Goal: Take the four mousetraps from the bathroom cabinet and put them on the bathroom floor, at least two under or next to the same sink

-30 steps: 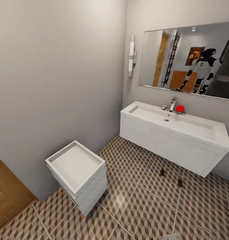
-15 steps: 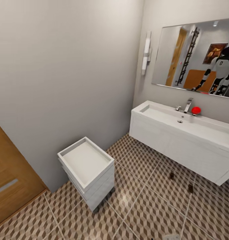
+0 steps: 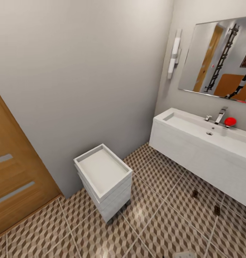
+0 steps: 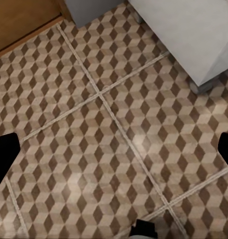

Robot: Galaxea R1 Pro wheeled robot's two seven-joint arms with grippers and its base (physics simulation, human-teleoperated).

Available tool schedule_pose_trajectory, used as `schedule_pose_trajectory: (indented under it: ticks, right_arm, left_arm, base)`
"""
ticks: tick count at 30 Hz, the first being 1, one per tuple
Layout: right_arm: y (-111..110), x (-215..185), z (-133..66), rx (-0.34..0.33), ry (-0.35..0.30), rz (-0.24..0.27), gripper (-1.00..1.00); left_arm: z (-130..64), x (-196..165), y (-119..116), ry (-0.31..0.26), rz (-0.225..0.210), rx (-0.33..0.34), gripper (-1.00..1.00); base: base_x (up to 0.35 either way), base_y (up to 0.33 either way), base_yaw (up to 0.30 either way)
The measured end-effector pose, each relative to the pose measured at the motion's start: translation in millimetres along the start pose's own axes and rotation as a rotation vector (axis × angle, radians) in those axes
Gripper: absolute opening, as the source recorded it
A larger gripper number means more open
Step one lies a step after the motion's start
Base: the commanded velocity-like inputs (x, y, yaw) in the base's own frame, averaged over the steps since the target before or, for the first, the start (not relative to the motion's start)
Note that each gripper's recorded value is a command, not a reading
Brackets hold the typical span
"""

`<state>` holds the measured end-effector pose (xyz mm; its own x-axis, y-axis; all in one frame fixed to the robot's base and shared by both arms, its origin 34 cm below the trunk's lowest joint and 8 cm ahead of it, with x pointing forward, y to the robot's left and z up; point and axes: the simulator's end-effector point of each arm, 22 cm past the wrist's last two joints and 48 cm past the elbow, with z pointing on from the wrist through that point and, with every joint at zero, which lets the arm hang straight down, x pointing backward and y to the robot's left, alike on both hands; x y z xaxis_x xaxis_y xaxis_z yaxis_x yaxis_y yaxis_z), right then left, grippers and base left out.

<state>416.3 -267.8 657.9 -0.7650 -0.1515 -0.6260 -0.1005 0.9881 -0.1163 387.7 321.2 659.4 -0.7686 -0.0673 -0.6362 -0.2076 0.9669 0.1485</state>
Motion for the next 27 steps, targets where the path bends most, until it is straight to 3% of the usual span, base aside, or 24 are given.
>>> schedule_pose_trajectory:
  ticks: [27]
  right_arm:
    - [2.4, 13.5, 0.3, -0.005, 0.029, -0.001, 1.0]
  left_arm:
    - [-2.6, 17.2, -2.6, 0.035, 0.005, 0.002, 1.0]
  base:
    - [0.0, 0.0, 0.222]
